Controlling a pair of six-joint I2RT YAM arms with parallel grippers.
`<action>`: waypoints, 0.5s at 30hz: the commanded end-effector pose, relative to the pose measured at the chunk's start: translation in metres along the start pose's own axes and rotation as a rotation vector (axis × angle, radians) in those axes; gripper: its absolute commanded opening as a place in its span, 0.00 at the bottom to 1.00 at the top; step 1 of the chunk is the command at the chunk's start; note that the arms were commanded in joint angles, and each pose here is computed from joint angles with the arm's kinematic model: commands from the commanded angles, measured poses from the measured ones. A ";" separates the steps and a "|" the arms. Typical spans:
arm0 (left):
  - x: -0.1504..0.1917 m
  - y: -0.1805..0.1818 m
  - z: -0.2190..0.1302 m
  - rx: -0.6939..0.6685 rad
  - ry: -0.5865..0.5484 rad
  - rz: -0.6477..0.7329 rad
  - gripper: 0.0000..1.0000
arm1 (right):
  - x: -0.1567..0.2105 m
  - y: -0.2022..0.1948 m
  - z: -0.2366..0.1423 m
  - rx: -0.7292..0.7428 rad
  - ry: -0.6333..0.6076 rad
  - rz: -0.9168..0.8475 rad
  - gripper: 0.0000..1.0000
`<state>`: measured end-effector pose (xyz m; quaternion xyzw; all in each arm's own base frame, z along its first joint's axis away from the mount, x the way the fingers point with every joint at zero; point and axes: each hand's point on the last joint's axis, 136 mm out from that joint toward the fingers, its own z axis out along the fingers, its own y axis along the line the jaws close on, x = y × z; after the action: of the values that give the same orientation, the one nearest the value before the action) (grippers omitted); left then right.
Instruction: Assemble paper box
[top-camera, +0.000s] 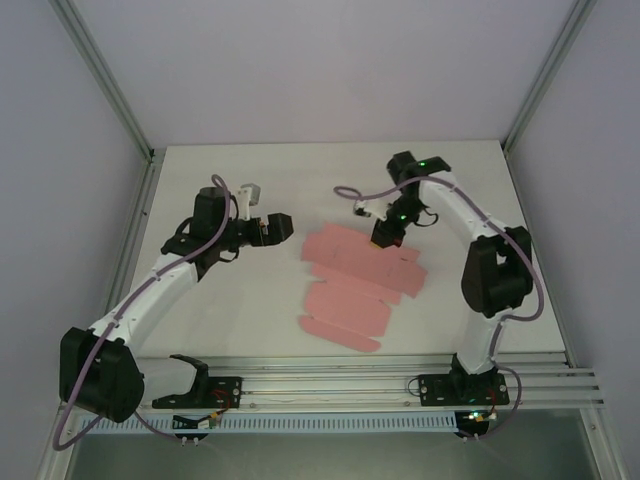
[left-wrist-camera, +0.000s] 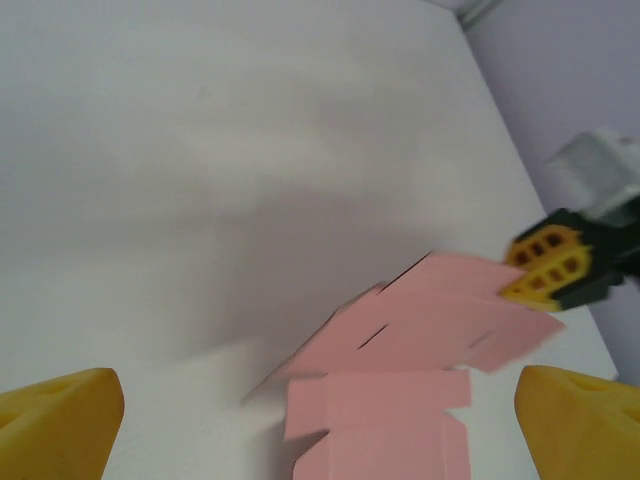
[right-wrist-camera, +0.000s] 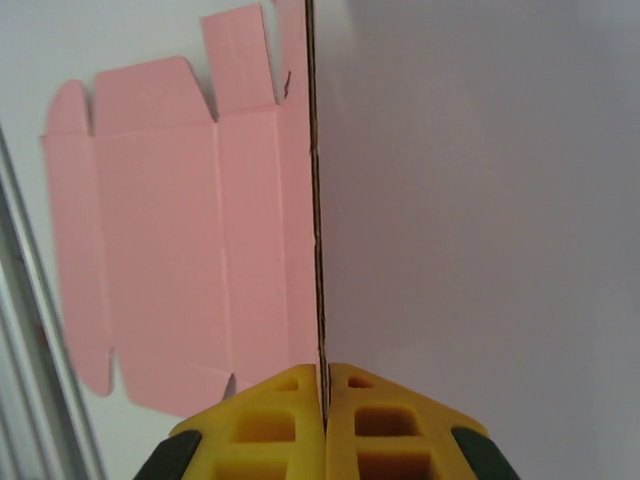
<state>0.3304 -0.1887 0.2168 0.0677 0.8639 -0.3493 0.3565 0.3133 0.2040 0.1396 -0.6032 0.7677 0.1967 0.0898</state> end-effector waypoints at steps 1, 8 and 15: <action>0.007 -0.007 0.015 0.095 0.022 0.073 1.00 | -0.013 -0.007 -0.005 0.066 0.052 -0.198 0.00; 0.018 -0.032 0.045 0.247 0.150 0.195 0.96 | -0.038 -0.016 0.011 0.105 -0.035 -0.338 0.00; 0.029 -0.040 0.054 0.248 0.201 0.366 0.72 | -0.036 0.002 0.007 -0.025 -0.014 -0.311 0.00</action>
<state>0.3302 -0.2502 0.1837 0.2384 0.8404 -0.3809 0.3032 0.3354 0.2370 0.1426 -0.7014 0.6806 0.1610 0.1372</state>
